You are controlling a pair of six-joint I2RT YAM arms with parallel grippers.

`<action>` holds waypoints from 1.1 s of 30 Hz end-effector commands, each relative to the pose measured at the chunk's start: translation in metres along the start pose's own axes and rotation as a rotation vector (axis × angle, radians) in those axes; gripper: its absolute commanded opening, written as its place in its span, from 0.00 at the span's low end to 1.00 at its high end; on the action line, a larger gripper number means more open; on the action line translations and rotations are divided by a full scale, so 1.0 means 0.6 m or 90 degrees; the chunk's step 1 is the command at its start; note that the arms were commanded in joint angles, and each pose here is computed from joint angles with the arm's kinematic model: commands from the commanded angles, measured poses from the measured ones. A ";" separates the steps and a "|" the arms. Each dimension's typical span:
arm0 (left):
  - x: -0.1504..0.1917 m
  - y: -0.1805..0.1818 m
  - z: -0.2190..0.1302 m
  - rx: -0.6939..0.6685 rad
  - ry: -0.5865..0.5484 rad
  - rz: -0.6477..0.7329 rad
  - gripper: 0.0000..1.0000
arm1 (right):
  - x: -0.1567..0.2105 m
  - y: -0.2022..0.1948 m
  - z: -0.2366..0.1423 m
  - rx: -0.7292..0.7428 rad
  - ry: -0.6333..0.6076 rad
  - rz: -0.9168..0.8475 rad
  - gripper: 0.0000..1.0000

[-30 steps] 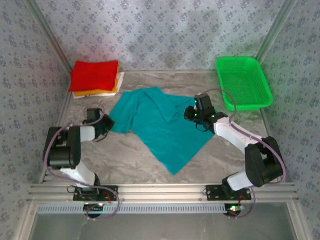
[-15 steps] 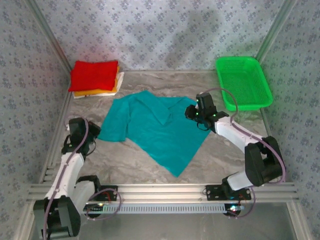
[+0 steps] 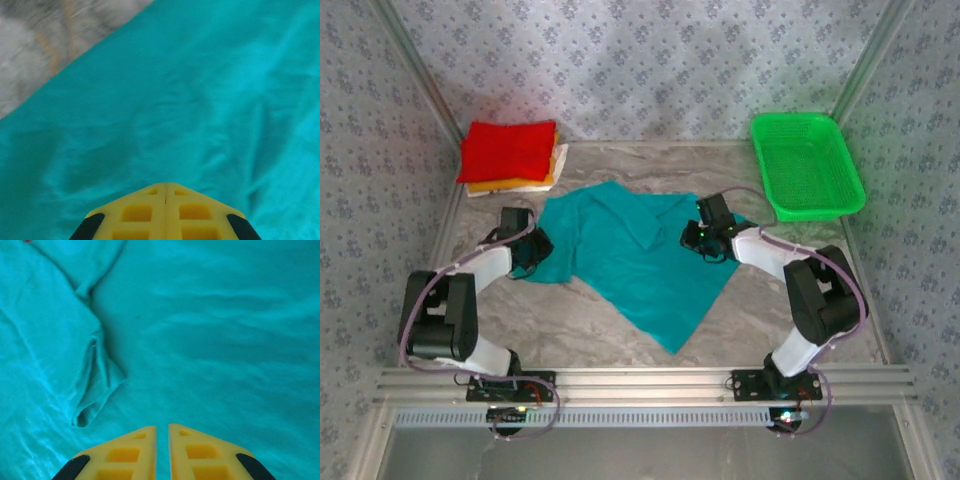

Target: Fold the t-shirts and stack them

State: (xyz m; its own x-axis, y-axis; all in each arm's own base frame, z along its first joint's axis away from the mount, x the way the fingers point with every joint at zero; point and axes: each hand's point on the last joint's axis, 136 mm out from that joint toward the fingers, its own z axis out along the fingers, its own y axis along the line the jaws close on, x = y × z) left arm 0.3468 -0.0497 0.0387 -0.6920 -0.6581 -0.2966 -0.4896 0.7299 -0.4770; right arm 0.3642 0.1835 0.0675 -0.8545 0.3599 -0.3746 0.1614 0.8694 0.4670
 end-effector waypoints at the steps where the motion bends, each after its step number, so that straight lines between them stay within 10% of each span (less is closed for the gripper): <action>1: -0.008 0.008 0.011 0.038 0.000 -0.067 0.00 | 0.004 -0.058 0.005 0.076 0.002 0.072 0.16; 14: 0.011 0.123 0.015 -0.028 0.035 -0.166 0.00 | 0.020 -0.155 0.046 0.152 0.025 0.168 0.17; 23: -0.004 0.096 -0.004 -0.021 0.090 -0.066 0.00 | -0.027 -0.176 0.075 0.129 0.041 0.200 0.21; 33: 0.123 0.080 -0.058 -0.052 0.144 0.015 0.00 | -0.054 -0.104 -0.009 0.062 0.003 0.119 0.29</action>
State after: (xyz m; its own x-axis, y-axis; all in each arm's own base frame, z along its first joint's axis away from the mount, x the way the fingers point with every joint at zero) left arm 0.2915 -0.0541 0.0300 -0.7932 -0.5874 -0.1608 -0.4646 0.7544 -0.4636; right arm 0.3967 0.1149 0.0366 -0.7832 0.5651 -0.2591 0.4096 0.7826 0.4688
